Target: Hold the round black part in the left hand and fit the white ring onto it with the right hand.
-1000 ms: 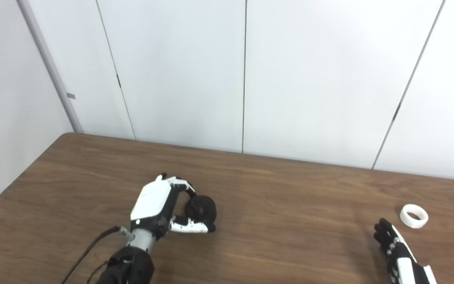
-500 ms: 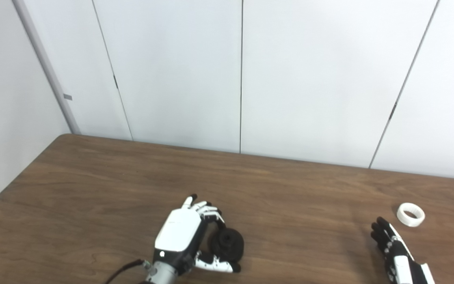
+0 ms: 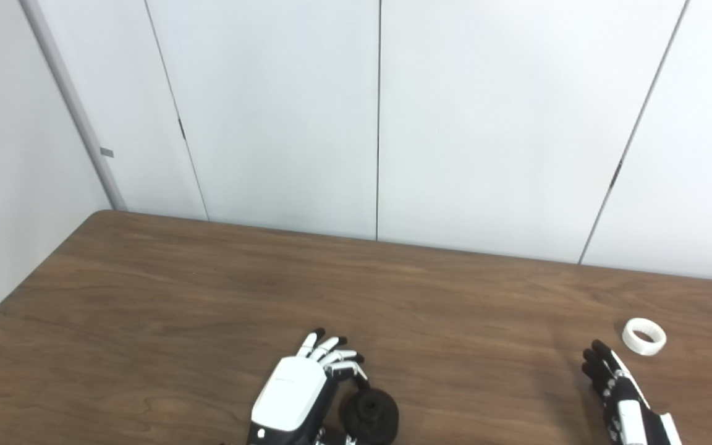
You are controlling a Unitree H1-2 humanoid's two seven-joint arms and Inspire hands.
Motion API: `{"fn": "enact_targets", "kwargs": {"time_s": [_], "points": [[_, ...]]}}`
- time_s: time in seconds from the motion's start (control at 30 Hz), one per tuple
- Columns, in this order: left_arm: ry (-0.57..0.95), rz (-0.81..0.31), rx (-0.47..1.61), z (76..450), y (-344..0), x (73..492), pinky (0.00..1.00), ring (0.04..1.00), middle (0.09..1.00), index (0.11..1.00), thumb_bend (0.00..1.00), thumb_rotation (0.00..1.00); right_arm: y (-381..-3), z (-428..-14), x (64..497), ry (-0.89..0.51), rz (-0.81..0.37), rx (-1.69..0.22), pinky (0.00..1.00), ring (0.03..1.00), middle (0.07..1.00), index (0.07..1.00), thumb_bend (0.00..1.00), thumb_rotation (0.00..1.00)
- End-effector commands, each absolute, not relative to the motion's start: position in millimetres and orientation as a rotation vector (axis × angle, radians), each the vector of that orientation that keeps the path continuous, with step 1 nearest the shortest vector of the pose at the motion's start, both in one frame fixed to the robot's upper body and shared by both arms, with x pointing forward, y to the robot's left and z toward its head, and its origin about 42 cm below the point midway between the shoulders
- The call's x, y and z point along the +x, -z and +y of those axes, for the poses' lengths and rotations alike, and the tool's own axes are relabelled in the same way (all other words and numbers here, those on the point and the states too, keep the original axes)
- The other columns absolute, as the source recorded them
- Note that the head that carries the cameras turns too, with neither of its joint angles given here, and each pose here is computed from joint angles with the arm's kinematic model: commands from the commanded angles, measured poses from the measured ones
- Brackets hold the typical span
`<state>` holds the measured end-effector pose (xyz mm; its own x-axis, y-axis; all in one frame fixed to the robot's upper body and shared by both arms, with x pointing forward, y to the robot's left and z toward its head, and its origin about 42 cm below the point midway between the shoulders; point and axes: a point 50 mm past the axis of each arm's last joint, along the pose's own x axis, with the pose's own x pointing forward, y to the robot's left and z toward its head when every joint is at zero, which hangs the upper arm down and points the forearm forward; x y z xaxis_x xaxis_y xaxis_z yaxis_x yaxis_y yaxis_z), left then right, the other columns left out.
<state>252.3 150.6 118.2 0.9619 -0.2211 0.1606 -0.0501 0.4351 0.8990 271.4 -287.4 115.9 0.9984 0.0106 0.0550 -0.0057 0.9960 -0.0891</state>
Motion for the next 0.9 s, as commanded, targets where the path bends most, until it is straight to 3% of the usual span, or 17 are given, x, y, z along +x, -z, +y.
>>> {"fn": "enact_targets", "kwargs": {"time_s": [0.0, 0.37, 0.87], "points": [[0.122, -0.283, 1.141, 154, -116, 249, 1.0, 0.901, 0.786, 0.482, 0.52, 0.05, -113, -278, 266, -0.015, -0.026, -0.078, 0.97, 0.91, 0.904, 0.902, 0.6, 1.0], [0.14, -0.252, 1.136, 165, -112, 243, 1.0, 0.904, 0.797, 0.483, 0.52, 0.06, -133, -256, 264, -0.016, -0.011, -0.068, 1.0, 0.925, 0.91, 0.911, 0.56, 1.0], [0.143, -0.253, 1.133, 177, -114, 244, 1.0, 0.892, 0.786, 0.483, 0.52, 0.05, -151, -245, 265, -0.012, -0.02, -0.117, 0.99, 0.922, 0.911, 0.908, 0.57, 0.98]]}}
